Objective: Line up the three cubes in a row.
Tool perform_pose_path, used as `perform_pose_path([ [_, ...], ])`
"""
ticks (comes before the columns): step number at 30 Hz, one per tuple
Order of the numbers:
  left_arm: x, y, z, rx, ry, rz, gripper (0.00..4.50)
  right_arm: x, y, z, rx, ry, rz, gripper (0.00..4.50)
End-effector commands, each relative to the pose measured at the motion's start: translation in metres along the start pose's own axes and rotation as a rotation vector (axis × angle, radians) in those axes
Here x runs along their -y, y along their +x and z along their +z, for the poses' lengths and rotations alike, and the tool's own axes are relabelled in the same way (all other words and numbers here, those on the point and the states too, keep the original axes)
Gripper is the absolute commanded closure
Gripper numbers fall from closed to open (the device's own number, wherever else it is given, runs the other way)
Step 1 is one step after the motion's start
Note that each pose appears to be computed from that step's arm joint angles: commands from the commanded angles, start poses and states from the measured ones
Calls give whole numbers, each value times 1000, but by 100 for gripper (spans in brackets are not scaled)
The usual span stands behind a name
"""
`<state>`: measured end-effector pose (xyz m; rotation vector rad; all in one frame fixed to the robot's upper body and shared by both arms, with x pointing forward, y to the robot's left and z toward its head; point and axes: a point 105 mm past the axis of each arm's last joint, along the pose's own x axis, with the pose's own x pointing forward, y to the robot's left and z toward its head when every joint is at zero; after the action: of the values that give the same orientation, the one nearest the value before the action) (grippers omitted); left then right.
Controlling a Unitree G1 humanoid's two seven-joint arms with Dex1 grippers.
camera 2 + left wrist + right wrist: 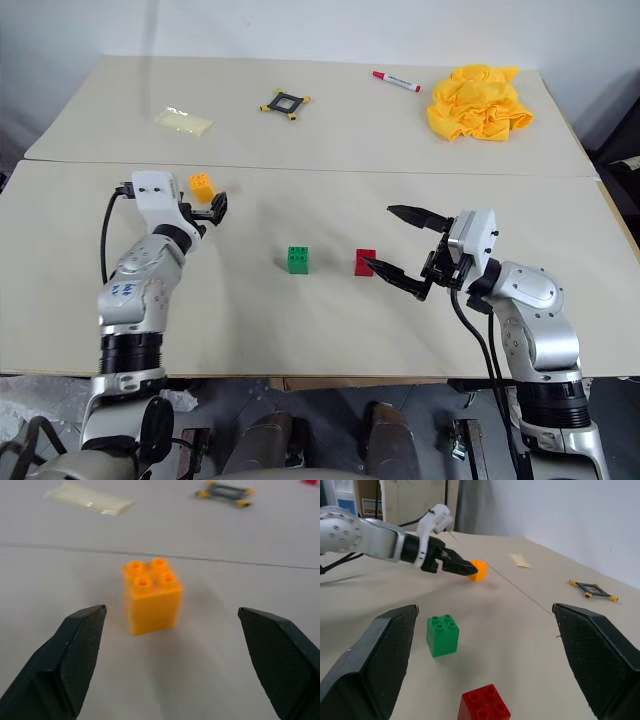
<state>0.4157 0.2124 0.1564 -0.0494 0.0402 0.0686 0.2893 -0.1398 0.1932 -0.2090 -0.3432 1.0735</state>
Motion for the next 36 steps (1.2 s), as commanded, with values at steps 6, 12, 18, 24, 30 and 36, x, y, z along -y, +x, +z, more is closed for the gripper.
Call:
perform_pose_path([
  [6, 21, 27, 13, 44, -13, 4, 2, -3, 6, 13, 45, -24, 14, 0],
  [12, 21, 35, 18, 64, 35, 20, 60, -7, 6, 11, 52, -6, 6, 0],
  [18, 21, 33, 18, 66, 67, -85, 249, -10, 2, 6, 44, 5, -18, 0],
  [24, 25, 13, 30, 82, -42, -397, 302, -10, 3, 8, 49, 1, -31, 0],
  [30, 7, -57, 13, 14, 479, -1033, 302, -6, -9, 7, 20, 13, -60, 0],
  [36, 9, -86, 14, 89, 405, -1355, 302, -5, -10, 9, 37, 33, -92, 0],
])
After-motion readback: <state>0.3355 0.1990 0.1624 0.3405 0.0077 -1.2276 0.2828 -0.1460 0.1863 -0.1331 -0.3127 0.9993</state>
